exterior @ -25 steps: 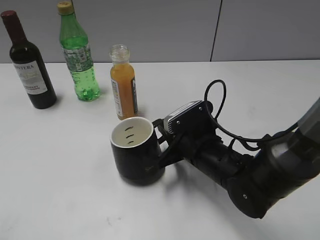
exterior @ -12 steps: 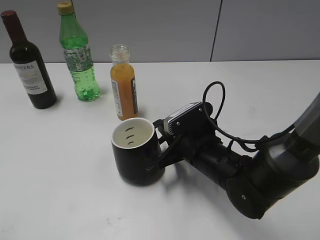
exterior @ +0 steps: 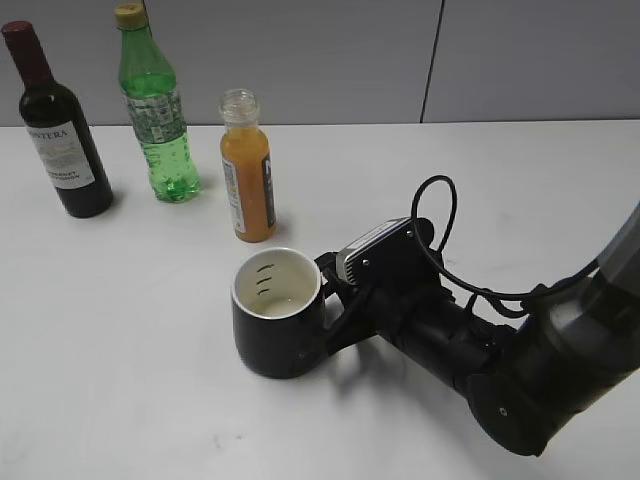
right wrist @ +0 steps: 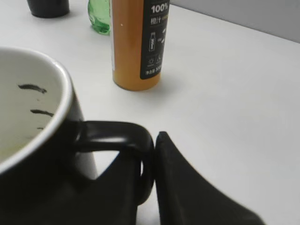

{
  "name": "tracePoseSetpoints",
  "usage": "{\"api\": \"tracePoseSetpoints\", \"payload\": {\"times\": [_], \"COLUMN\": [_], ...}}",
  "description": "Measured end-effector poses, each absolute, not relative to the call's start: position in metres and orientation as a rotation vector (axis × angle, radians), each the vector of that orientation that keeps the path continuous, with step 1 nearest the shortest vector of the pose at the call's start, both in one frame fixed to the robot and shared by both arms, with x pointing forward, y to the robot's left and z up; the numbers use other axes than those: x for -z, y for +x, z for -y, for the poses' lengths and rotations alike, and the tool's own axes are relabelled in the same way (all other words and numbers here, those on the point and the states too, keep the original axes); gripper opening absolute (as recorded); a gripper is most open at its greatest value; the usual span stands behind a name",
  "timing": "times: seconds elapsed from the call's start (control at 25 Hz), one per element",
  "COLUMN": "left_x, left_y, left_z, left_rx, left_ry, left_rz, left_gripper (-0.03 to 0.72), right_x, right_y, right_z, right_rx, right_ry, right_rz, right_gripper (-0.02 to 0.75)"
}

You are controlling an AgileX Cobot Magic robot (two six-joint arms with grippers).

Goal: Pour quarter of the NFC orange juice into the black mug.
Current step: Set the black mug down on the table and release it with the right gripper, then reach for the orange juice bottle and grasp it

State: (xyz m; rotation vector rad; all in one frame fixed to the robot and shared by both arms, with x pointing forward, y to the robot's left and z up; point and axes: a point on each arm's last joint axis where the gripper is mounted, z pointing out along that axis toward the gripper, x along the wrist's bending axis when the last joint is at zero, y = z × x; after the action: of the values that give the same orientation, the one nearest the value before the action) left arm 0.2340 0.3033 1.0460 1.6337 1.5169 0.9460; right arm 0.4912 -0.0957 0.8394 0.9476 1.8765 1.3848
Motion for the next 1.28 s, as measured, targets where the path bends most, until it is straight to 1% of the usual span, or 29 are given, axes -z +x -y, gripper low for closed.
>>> {"api": "tracePoseSetpoints", "payload": {"times": [0.12, 0.2, 0.28, 0.36, 0.72, 0.92, 1.08, 1.28], "left_x": [-1.046, -1.046, -1.046, -1.046, -1.046, -1.046, -1.046, -1.046], "left_y": [0.234, 0.234, 0.234, 0.234, 0.234, 0.234, 0.234, 0.234], "left_z": [-0.303, -0.303, -0.303, -0.303, -0.303, -0.303, -0.303, -0.303], "left_rx": [-0.946, -0.946, -0.946, -0.946, -0.946, -0.946, -0.946, -0.946], "left_ry": [1.634, 1.634, 1.634, 1.634, 1.634, 1.634, 1.634, 1.634], "left_rz": [-1.517, -1.517, -1.517, -1.517, -1.517, -1.517, -1.517, -1.517], "left_gripper": [0.231, 0.231, 0.231, 0.231, 0.231, 0.231, 0.231, 0.231], "right_x": [-0.839, -0.839, -0.839, -0.838, -0.836, -0.837, -0.839, -0.849], "right_y": [0.490, 0.490, 0.489, 0.487, 0.483, 0.479, 0.474, 0.462], "right_z": [0.096, 0.096, 0.096, 0.098, 0.102, 0.106, 0.110, 0.121], "right_rx": [-1.386, -1.387, -1.385, -1.379, -1.365, -1.357, -1.346, -1.339], "right_ry": [0.942, 0.940, 0.939, 0.944, 0.950, 0.954, 0.958, 0.962], "right_rz": [-1.884, -1.885, -1.888, -1.894, -1.904, -1.912, -1.923, -1.929], "right_gripper": [0.181, 0.274, 0.347, 0.404, 0.515, 0.592, 0.603, 0.605]}}
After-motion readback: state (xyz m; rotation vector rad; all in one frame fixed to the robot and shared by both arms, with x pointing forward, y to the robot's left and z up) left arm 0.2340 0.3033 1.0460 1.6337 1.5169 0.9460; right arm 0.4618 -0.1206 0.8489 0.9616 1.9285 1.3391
